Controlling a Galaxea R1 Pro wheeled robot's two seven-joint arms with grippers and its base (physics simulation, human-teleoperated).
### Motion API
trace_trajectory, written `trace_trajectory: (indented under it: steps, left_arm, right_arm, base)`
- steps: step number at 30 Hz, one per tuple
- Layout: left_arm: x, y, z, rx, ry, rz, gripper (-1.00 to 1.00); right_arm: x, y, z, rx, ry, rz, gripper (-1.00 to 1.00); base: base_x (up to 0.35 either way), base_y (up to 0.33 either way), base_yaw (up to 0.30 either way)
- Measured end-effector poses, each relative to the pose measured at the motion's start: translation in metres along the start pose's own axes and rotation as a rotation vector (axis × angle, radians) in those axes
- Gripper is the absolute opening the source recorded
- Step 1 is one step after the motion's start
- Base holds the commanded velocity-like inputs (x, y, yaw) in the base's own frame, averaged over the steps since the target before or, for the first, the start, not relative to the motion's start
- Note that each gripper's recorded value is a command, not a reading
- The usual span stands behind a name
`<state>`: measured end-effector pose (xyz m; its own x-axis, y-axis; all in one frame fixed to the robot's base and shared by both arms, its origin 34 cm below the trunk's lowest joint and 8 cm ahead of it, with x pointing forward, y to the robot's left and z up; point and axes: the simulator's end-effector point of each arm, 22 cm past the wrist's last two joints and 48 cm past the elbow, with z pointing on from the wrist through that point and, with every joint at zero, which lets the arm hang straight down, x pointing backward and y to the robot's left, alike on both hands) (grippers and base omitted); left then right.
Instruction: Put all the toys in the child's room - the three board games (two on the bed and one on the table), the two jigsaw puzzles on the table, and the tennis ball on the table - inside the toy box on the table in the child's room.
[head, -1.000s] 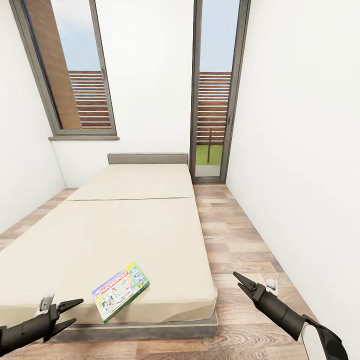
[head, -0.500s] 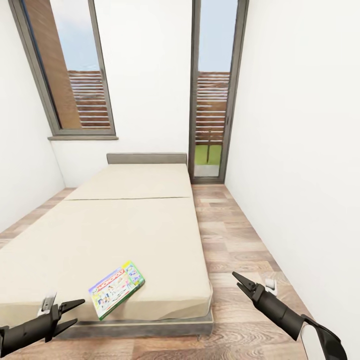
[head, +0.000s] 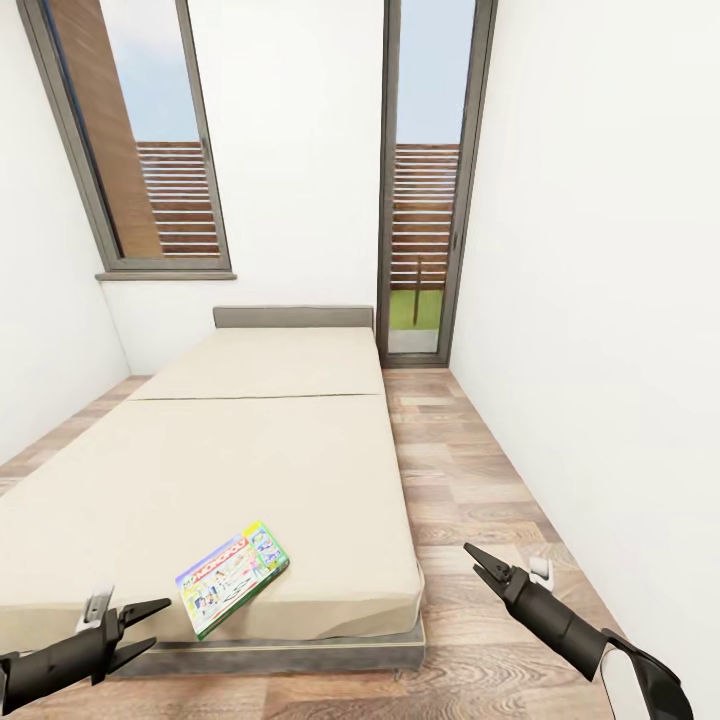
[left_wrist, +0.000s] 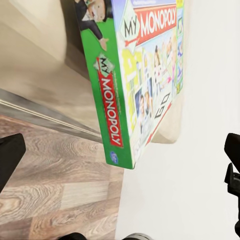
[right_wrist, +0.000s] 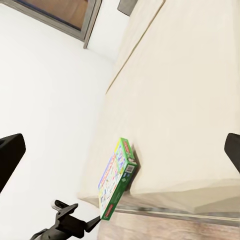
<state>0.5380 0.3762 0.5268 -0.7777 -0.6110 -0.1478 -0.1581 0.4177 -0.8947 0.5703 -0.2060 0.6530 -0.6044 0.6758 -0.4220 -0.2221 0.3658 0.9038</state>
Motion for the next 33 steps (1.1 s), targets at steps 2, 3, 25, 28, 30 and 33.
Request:
trace_trajectory:
  steps: [2, 3, 25, 28, 30, 33]
  left_arm:
    - [0.000, 0.000, 0.001, 0.001, 0.001, 0.000, 1.00]
    - [0.001, 0.000, 0.001, 0.001, 0.001, 0.000, 1.00]
    - [0.005, -0.005, 0.012, 0.027, -0.012, 0.060, 1.00]
    - [0.007, -0.004, 0.014, 0.030, -0.010, 0.057, 1.00]
    - [0.008, -0.004, 0.014, 0.032, -0.009, 0.055, 1.00]
    - [0.010, -0.004, 0.015, 0.034, -0.007, 0.052, 1.00]
  right_arm:
    - [0.000, 0.000, 0.000, -0.001, 0.000, 0.000, 1.00]
    - [0.000, 0.000, 0.000, -0.001, 0.000, 0.000, 1.00]
    - [-0.001, 0.002, 0.000, -0.007, -0.002, -0.004, 1.00]
    - [-0.001, 0.002, 0.000, -0.007, -0.002, -0.004, 1.00]
    - [-0.001, 0.003, 0.000, -0.008, -0.002, -0.004, 1.00]
    - [-0.001, 0.003, 0.000, -0.008, -0.002, -0.004, 1.00]
  base:
    - [0.000, 0.000, 0.000]
    - [0.000, 0.000, 0.000]
    - [0.000, 0.000, 0.000]
    - [0.000, 0.000, 0.000]
    - [0.000, 0.000, 0.000]
    - [0.000, 0.000, 0.000]
